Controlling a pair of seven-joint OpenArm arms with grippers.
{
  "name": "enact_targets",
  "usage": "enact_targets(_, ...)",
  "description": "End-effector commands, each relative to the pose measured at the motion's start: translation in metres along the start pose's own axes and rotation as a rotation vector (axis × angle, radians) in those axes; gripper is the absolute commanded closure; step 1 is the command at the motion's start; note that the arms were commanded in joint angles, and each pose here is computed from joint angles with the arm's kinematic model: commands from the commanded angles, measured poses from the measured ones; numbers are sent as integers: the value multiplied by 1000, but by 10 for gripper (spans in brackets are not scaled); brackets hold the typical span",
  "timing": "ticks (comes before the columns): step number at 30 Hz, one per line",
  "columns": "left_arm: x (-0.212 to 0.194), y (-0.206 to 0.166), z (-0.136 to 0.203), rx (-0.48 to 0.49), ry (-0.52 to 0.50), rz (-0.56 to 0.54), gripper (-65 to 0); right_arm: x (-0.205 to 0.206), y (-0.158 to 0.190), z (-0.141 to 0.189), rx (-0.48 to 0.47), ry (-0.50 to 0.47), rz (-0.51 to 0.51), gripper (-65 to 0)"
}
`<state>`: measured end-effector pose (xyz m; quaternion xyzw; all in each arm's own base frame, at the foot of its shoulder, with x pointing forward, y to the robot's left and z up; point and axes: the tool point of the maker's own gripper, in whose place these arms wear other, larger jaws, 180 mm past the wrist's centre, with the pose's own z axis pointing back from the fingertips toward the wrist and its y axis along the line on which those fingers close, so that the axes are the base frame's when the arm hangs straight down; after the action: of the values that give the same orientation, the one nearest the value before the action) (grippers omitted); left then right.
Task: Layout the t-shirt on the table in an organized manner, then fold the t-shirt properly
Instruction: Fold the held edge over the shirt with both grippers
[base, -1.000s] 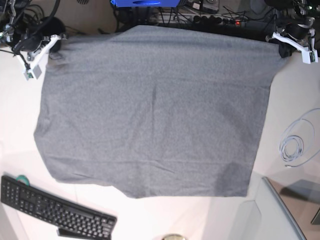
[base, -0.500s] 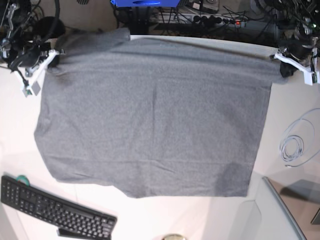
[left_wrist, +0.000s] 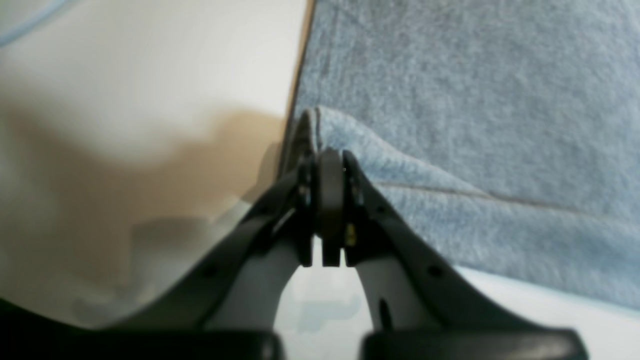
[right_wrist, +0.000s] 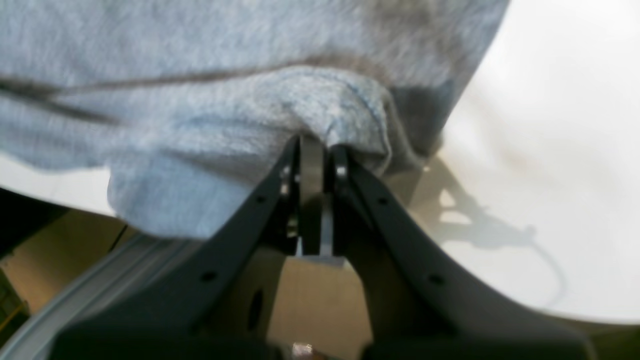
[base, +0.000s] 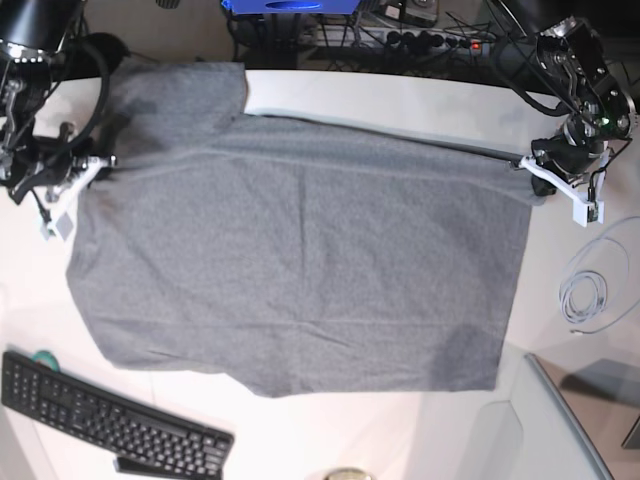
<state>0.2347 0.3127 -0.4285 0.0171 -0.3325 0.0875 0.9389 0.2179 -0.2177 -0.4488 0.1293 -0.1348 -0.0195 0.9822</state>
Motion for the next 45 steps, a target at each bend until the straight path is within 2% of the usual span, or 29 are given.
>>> enact_targets(1, 11, 4, 0, 1, -34, 0, 0, 15, -8, 8, -19, -41, 10, 0)
enact_targets(6, 15, 1, -7, -14, -70, 22, 0, 26, -11, 8, -18, -54, 7, 0)
enact_targets(11, 7, 1, -12, -20, -52, 39, 0, 40, -10, 9, -13, -78, 8, 0)
enact_targets(17, 11, 5, -13, 9, -74, 72, 0, 56, -10, -2, 19, -104, -28, 0)
enact_targets(21, 18, 10, -12, 30, -117, 84, 0, 55, -20, -8, 16, -106, -55, 0)
enact_targets(29, 15, 4, -14, 23, -115, 98, 0, 48, -32, -20, 19, -89, -101, -3)
enact_targets(30, 14, 2, -14, 20, -114, 102, 0, 49, -32, -20, 20, -96, -101, -11)
enact_targets(32, 11, 1, -16, 18, -108, 106, 0, 52, -31, -20, 22, -110, -102, -69)
enact_targets(36, 2, 0, -20, 11, -83, 120, 0, 57, -30, -19, 24, -138, -104, -258)
enact_targets(38, 2, 0, -20, 11, -82, 121, 0, 65, -30, -12, 16, -169, -89, -314)
enact_targets(44, 7, 3, -18, 15, -94, 114, 0, 81, -5, 29, -24, -331, 37, -318)
enact_targets(45, 7, 3, -18, 14, -94, 115, -66, 79, 1, 33, -24, -342, 53, -318)
